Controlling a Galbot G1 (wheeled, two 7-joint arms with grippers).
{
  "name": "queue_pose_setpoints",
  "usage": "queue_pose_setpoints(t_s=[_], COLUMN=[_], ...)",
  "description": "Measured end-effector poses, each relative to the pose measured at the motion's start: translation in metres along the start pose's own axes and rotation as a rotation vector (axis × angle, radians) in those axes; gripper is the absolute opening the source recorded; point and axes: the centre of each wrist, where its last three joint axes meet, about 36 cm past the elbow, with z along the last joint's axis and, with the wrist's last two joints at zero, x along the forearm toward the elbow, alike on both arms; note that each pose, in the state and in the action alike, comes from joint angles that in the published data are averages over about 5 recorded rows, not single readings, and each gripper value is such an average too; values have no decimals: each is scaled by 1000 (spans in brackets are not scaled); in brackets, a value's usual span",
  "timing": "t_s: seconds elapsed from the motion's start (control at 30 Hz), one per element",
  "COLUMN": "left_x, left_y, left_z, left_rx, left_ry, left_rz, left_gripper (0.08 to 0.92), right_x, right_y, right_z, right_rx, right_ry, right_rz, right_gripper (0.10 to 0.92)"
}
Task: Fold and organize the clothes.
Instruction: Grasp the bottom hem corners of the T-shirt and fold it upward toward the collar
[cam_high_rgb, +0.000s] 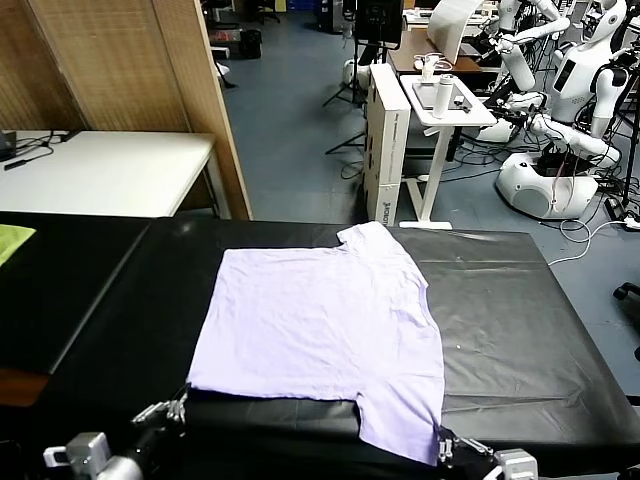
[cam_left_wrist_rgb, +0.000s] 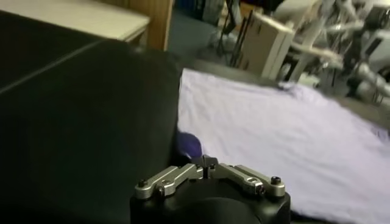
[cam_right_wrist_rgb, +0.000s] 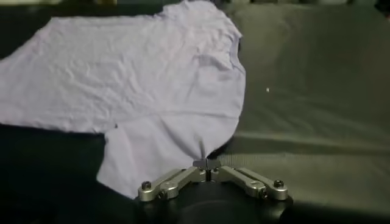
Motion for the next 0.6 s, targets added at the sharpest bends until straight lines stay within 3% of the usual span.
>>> queue_pose_setpoints(t_s=[0.37, 0.6], left_x=[-48, -75], left_y=[1, 1], left_z=[-12, -13], left_rx=[20, 26], left_ry=[-117, -148], left_rz=[24, 21], left_gripper=[147, 147], right_x=[-85, -123], right_y=[-27, -31], right_z=[-17, -26], right_rx=[-9, 0], right_ry=[-74, -90], right_rz=[9, 11], right_gripper=[139, 139])
